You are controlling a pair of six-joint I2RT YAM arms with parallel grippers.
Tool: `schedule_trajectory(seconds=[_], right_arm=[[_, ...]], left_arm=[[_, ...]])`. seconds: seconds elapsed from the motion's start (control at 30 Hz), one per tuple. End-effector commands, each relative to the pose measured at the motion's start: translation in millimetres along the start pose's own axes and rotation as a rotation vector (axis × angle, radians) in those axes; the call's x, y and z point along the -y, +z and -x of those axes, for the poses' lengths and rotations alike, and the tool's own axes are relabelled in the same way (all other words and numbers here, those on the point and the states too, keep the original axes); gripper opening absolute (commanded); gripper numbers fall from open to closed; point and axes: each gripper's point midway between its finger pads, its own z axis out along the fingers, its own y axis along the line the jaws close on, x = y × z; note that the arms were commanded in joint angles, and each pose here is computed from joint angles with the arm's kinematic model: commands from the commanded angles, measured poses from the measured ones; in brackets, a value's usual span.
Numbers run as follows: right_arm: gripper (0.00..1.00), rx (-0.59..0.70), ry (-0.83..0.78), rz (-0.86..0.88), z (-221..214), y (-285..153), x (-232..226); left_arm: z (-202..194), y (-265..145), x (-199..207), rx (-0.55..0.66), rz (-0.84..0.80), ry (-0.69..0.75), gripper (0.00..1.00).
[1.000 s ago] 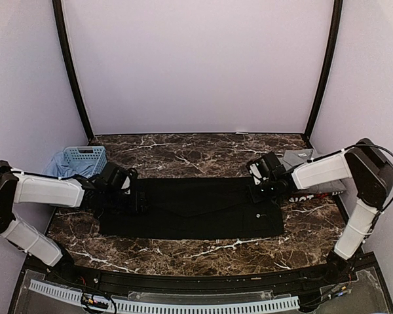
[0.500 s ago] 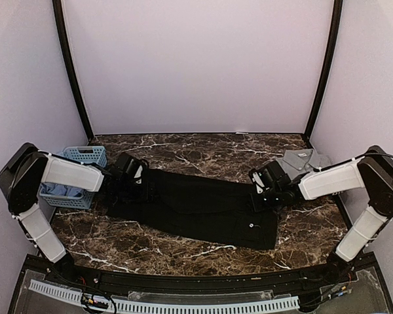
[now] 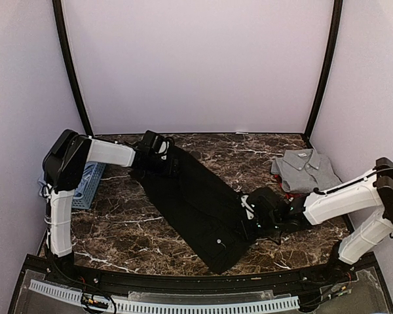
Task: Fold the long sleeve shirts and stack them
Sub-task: Rotate the rectangle-folded shirt at the center of the board.
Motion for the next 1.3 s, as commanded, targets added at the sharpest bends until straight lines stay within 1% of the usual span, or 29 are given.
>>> schedule_trajectory(seconds=[0.0,0.1,0.17,0.23,0.37,0.47,0.53,0.63,0.77,0.87,0.9,0.93,1.03,1.17,1.27], right_arm=[[0.43,-0.139,-0.077,0.067,-48.2,0.3,-36.4],[0.44,-0.113,-0.148,0.080,-37.6,-6.3,-53.5],[0.45,-0.056,-0.174,0.096,-18.8,-15.8,-61.9],[0.45,0.003,-0.202,0.117,0.7,-26.4,-71.8],[0.47,0.115,-0.271,0.111,42.7,-44.0,-87.6],[0.47,0.173,-0.307,0.089,74.2,-46.8,-94.8],[0.47,0.202,-0.303,0.061,98.9,-41.6,-93.0],[0.47,0.223,-0.296,0.005,139.4,-21.5,-82.1],[0.47,0.257,-0.336,-0.025,194.4,19.7,-77.1],[0.46,0.262,-0.322,-0.007,225.4,51.4,-69.7],[0.46,0.260,-0.311,-0.005,233.9,62.0,-63.4],[0.46,0.255,-0.307,0.002,238.1,71.8,-60.9],[0.45,0.240,-0.298,0.024,242.0,95.4,-57.0],[0.45,0.190,-0.286,0.029,221.2,116.0,-49.5],[0.45,0.147,-0.264,0.007,198.2,122.5,-35.4]], left_arm=[[24.5,4.7,5.8,0.005,-0.031,0.077,0.78],[45.6,-1.1,-0.3,0.043,-0.008,0.106,0.78],[57.2,-11.1,-6.4,0.057,0.024,0.137,0.78],[59.0,-21.7,-11.0,0.057,0.050,0.181,0.78],[33.3,-42.2,-19.0,0.016,0.072,0.261,0.78],[24.3,-56.5,-21.3,0.024,0.077,0.272,0.78],[18.9,-67.3,-23.1,0.040,0.084,0.261,0.78],[11.3,-82.6,-25.0,0.062,0.087,0.218,0.78],[-8.9,-85.2,-32.1,0.025,0.102,0.138,0.78],[-29.9,-80.5,-38.6,-0.009,0.109,0.073,0.77],[-29.2,-79.3,-38.5,0.004,0.106,0.064,0.77],[-35.4,-76.8,-40.9,-0.005,0.110,0.048,0.77],[-34.4,-73.7,-51.1,0.009,0.147,0.031,0.77],[-22.5,-75.0,-57.9,0.031,0.144,0.021,0.77],[-16.7,-75.1,-52.8,0.029,0.060,0.013,0.78]])
